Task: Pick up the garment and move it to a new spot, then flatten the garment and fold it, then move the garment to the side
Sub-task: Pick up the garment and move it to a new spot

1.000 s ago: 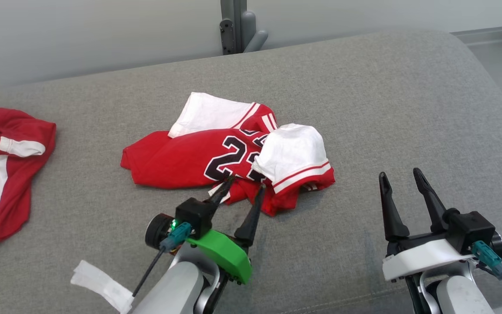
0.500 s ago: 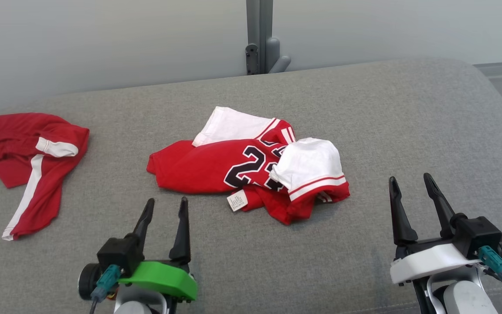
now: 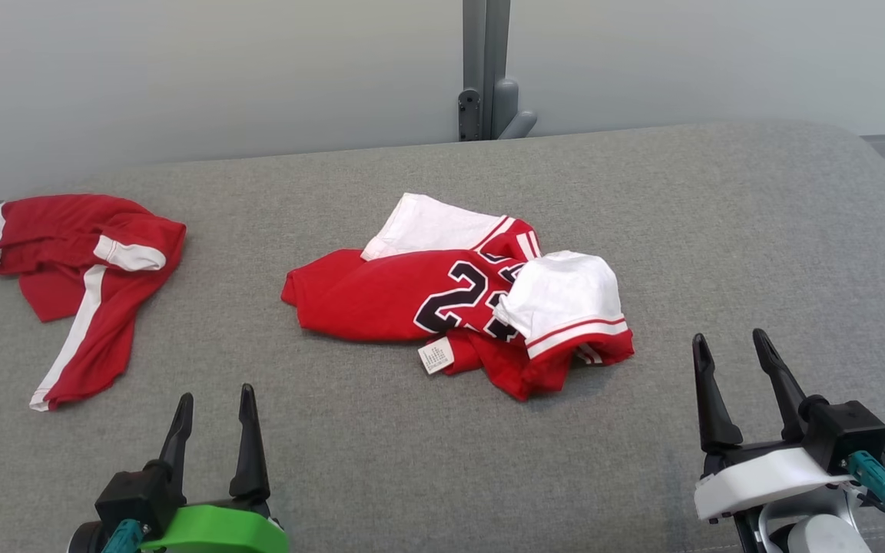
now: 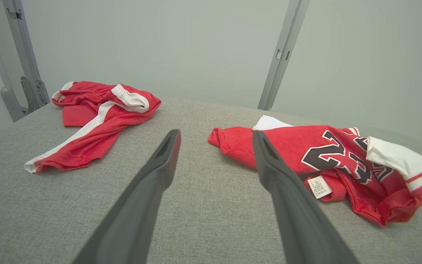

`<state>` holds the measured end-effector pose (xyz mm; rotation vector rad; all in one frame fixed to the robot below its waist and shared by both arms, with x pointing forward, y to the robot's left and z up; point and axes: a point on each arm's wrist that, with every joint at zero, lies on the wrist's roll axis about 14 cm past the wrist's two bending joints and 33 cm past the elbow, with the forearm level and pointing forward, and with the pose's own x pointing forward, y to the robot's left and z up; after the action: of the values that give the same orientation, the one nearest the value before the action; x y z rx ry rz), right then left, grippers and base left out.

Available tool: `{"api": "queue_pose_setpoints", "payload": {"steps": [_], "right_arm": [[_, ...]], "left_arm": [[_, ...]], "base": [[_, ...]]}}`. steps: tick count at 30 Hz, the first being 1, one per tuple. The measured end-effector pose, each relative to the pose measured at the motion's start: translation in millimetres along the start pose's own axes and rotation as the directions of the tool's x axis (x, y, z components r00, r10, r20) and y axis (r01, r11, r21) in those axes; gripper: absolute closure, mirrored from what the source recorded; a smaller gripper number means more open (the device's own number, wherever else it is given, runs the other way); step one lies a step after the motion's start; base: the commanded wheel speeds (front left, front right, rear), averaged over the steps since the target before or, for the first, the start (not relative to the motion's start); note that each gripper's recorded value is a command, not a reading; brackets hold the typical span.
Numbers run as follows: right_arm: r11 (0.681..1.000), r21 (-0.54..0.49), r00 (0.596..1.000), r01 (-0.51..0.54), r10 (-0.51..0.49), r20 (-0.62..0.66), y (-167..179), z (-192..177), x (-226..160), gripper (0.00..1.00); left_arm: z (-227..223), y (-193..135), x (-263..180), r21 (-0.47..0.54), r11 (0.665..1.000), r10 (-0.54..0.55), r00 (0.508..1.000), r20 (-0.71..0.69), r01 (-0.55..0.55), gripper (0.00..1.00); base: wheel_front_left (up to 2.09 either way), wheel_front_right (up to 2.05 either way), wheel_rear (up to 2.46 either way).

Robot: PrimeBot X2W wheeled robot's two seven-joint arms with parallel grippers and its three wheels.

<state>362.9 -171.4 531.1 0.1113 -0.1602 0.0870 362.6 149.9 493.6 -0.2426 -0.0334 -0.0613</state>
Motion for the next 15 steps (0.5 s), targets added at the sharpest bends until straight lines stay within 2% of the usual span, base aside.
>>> {"api": "queue_pose_setpoints", "payload": {"steps": [15], "right_arm": [[1.000, 0.011, 1.000, 0.005, -0.005, -0.007, -1.0, -2.5, -0.8, 0.00]], "left_arm": [[-3.9, 6.1, -3.3, 0.005, 1.000, 0.015, 1.000, -0.012, -0.015, 0.00]], "base": [[0.00, 0.00, 0.00]]}}
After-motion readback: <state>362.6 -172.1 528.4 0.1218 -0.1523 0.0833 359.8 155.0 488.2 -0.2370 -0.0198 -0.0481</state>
